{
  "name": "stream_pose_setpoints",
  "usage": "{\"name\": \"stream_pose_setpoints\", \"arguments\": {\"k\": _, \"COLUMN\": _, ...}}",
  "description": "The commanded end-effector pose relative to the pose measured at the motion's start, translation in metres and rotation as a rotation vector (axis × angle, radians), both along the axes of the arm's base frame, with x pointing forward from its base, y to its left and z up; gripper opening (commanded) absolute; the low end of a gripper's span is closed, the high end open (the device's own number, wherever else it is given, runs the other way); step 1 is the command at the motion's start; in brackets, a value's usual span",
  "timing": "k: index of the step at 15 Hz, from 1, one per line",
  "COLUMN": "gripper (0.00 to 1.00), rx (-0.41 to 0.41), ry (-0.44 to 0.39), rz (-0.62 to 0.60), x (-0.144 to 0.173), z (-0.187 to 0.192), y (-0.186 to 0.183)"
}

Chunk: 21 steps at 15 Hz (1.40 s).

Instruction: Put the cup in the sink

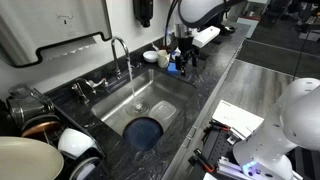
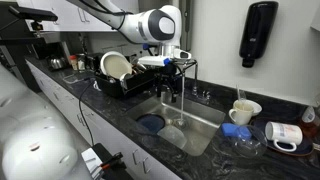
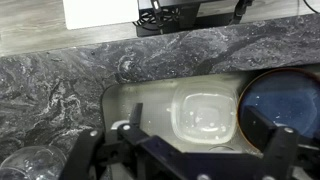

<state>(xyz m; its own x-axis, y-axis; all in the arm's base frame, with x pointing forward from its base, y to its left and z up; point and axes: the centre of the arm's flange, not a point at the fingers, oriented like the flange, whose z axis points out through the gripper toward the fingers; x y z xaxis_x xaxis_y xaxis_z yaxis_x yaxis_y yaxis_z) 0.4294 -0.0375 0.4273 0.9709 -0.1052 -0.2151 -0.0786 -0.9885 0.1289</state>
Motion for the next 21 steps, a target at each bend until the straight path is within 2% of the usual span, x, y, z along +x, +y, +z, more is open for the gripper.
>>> {"name": "stream_pose_setpoints", "arguments": {"k": 1, "gripper": 1.00, "rx": 0.000, "ry": 0.000, "rz": 0.000, "x": 0.000, "z": 0.000, "y": 0.000}}
{"name": "stream_pose_setpoints", "arguments": {"k": 14, "gripper": 1.00, "rx": 0.017, "ry": -0.005, "rz": 0.004, "x": 0.003, "z": -0.002, "y": -0.001}}
{"name": "stream_pose_setpoints", "arguments": {"k": 21, "gripper": 1.00, "rx": 0.152, "ry": -0.151, "rz": -0.111, "x": 0.047, "z": -0.035, "y": -0.031}}
